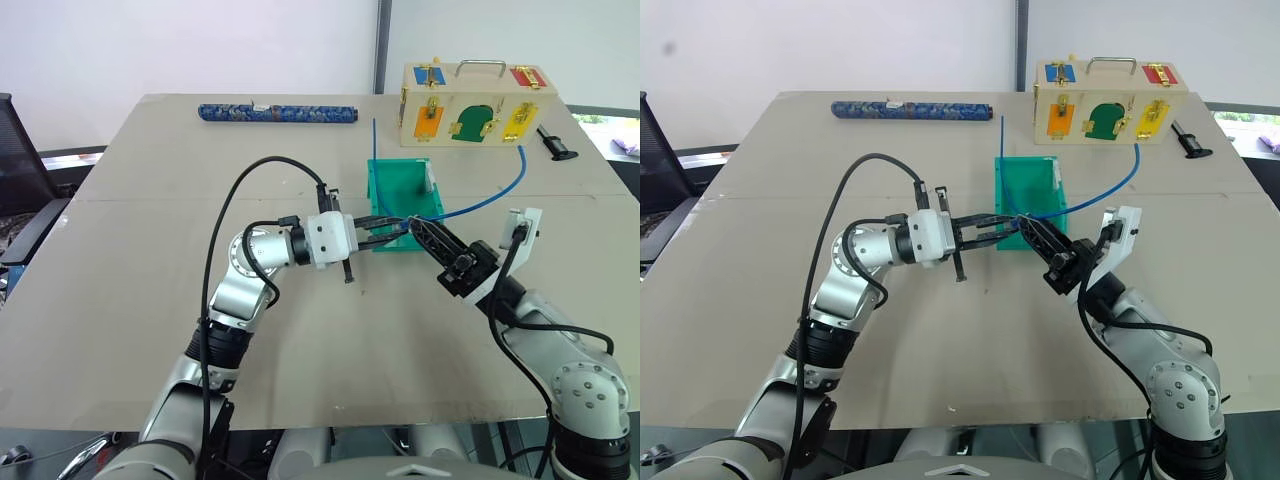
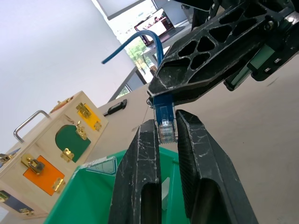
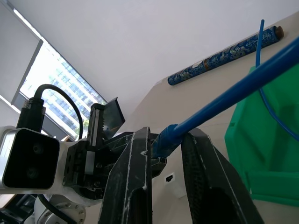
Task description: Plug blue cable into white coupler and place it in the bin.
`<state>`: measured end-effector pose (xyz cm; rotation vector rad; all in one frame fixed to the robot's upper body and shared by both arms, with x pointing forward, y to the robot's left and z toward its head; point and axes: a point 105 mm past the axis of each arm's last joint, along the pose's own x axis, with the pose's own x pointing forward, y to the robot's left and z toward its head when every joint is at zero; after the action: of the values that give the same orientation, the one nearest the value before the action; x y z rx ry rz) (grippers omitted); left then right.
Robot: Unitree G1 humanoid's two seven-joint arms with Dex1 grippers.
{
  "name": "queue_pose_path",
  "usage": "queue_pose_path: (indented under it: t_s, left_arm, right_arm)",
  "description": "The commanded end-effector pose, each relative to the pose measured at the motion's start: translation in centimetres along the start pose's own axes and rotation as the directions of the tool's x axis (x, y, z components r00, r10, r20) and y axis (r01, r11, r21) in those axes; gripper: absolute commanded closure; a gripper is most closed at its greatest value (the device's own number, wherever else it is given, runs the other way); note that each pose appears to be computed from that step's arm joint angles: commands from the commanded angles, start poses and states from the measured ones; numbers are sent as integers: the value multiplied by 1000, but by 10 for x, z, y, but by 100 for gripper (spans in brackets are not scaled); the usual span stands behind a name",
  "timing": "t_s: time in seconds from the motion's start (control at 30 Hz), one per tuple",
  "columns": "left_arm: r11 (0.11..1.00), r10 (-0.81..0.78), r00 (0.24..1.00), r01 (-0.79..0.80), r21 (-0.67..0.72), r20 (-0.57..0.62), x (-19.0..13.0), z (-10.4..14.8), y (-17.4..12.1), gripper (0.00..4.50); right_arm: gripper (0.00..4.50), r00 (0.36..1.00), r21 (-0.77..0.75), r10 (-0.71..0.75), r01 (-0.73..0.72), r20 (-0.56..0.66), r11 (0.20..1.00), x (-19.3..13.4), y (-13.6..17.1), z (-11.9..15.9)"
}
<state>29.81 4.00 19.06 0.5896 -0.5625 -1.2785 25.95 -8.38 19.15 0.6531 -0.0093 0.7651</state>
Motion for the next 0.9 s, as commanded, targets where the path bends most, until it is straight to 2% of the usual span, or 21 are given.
queue_pose_path:
  t_s: [0.03, 0.23, 0.27, 0.3, 0.53, 0.6, 0.63, 0.8, 0.83, 0.9]
  left_arm:
    - [999, -4, 999, 2, 42, 40, 3, 11, 0, 450]
    - [999, -6, 999, 4, 48, 44, 5, 11, 0, 450]
    - [999, -7, 999, 5, 50, 44, 5, 11, 0, 450]
    - [999, -8, 999, 6, 52, 45, 5, 11, 0, 450]
    - [1000, -18, 999, 17, 18, 45, 3, 10, -1, 450]
    - [999, -11, 999, 13, -45, 39, -3, 8, -2, 353]
    - [998, 3, 1000, -1, -66, 29, -7, 6, -1, 321]
    - [932, 155, 984, -175, -317, -86, -45, -11, 9, 58]
    - [908, 185, 975, -216, -358, -120, -55, -15, 11, 25]
    - [867, 236, 948, -304, -394, -212, -79, -27, 14, 25]
  right_arm:
    - [373, 998, -4, 55, -55, 15, 998, 1, 13, 5]
    - [373, 998, 6, 57, -57, 11, 998, 1, 13, 4]
    - [428, 998, 8, 58, -58, 10, 998, 1, 13, 4]
    - [446, 998, 9, 58, -58, 9, 998, 1, 13, 4]
    - [446, 998, 11, 63, -63, 6, 998, 0, 12, 5]
    - [450, 998, 11, 65, -65, 5, 998, 0, 13, 5]
    - [450, 998, 11, 65, -65, 5, 998, 0, 13, 5]
    - [450, 998, 5, 58, -58, 0, 998, -3, 10, 4]
    - [450, 998, 4, 56, -56, 0, 998, -3, 9, 4]
    - [450, 999, 6, 53, -53, -1, 999, -4, 7, 3]
